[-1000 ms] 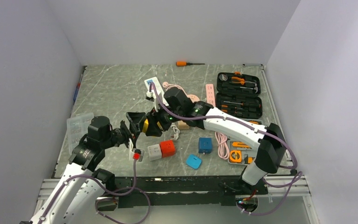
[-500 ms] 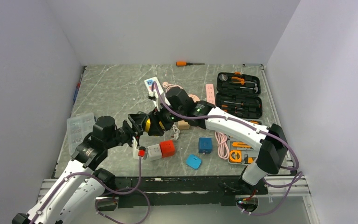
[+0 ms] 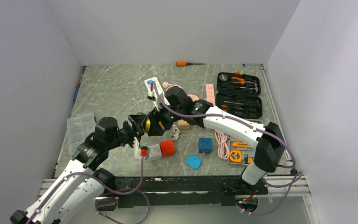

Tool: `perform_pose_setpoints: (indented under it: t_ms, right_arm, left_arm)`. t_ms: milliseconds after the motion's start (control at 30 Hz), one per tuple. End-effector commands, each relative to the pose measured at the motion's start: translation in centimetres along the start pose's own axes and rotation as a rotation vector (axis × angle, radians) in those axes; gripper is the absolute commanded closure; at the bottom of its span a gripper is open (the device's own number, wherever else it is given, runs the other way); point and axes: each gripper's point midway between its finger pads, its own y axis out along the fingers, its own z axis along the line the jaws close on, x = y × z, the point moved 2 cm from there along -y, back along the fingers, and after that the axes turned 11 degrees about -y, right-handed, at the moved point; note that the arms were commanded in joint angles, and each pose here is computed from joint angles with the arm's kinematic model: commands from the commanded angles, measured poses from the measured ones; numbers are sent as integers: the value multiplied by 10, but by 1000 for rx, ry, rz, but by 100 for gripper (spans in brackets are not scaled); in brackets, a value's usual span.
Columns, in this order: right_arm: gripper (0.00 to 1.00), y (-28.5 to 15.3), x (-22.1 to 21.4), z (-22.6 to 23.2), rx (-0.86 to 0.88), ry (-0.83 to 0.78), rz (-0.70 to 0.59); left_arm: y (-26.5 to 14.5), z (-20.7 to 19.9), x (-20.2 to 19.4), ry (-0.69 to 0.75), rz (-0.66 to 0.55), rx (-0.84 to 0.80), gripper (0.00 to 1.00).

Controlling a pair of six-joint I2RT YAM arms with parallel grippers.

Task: Pull the plug off the socket
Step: Remove the plug from the socket.

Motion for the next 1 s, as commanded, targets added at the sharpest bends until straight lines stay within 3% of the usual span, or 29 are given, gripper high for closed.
perform_pose_setpoints:
  t_ms: [0, 167, 200, 300, 967]
  right_arm:
    - [56, 4, 37, 24, 111, -64, -108]
    - [63, 11, 38, 24, 133, -63, -84]
    - [69, 13, 38, 23, 134, -63, -76]
    - [99, 18, 35, 16, 107, -62, -46]
    - [100, -32, -27, 17, -33, -9, 30]
  left_arm:
    - [-2, 30, 23, 67, -94, 96, 100]
    - [-2, 26, 23, 55, -97, 91, 100]
    - [-2, 25, 23, 54, -96, 90, 100]
    - [-1, 22, 21, 52, -87, 75, 100]
    - [15, 15, -34, 66, 165, 34, 100]
